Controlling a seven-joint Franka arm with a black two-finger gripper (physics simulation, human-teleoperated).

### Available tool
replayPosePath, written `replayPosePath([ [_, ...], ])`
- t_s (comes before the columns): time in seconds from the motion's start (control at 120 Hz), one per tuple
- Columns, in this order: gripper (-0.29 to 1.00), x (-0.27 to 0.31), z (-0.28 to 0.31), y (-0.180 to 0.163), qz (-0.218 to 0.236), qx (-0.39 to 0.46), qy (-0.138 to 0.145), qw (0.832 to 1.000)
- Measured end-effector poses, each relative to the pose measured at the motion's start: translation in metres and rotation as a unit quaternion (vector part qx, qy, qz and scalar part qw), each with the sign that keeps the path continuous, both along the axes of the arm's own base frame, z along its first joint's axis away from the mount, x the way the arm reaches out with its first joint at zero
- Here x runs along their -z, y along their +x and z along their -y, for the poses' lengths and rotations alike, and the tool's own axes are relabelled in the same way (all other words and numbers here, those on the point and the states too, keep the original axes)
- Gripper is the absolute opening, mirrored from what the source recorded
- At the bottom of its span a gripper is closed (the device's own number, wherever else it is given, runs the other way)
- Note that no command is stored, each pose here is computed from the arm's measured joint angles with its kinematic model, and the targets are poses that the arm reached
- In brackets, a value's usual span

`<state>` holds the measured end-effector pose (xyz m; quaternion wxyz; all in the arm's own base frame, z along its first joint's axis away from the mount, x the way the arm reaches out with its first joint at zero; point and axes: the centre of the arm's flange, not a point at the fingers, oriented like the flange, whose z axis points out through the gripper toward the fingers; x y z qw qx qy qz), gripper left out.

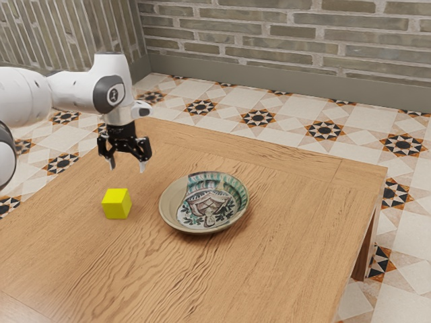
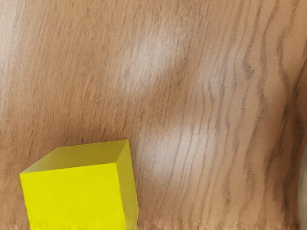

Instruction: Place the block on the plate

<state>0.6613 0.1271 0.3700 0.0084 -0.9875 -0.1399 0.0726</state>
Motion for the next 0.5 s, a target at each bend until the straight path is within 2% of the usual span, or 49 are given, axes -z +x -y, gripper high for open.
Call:
replayPosePath([
  [0.058,0.7,0.007,-0.007,-0.023,-0.005,-0.025,-0.003,1.0],
  [0.142,0.7,0.021,-0.012,-0.038,-0.006,-0.049,-0.002,0.999],
  [0.5,0.7,0.071,-0.036,-0.055,0.01,-0.13,0.011,0.991],
])
